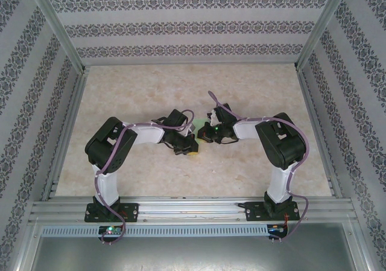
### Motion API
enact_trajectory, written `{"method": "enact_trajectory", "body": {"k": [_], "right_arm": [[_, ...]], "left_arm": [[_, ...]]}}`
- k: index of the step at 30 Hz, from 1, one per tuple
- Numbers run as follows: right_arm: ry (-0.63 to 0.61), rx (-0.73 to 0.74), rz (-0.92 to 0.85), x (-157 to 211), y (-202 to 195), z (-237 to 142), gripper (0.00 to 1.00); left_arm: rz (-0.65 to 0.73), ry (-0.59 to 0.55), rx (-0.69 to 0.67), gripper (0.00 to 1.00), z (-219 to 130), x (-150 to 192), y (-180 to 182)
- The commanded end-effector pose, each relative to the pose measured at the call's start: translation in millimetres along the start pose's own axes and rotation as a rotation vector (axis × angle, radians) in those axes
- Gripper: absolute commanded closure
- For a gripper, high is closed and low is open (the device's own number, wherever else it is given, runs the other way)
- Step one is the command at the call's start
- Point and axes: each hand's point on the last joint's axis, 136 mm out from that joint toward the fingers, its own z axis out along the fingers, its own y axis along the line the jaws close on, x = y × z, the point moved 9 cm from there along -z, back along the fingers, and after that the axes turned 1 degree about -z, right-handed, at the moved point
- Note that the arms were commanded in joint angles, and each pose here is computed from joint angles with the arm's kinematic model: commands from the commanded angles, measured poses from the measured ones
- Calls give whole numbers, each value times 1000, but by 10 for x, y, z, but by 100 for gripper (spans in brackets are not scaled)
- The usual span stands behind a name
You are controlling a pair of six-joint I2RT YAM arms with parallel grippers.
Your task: Fold a paper plane with a square sheet of paper (fold left side to right side)
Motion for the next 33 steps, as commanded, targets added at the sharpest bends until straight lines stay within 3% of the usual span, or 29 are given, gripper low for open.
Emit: {"method": "enact_trajectory", "body": {"k": [1,33], "right_arm": [[93,229,95,280,-483,173,100],[94,259,114,294,-521,185,100]], "left_arm": [[-21,17,6,94,60,28,58],[-45,3,48,93,187,99,91]]}}
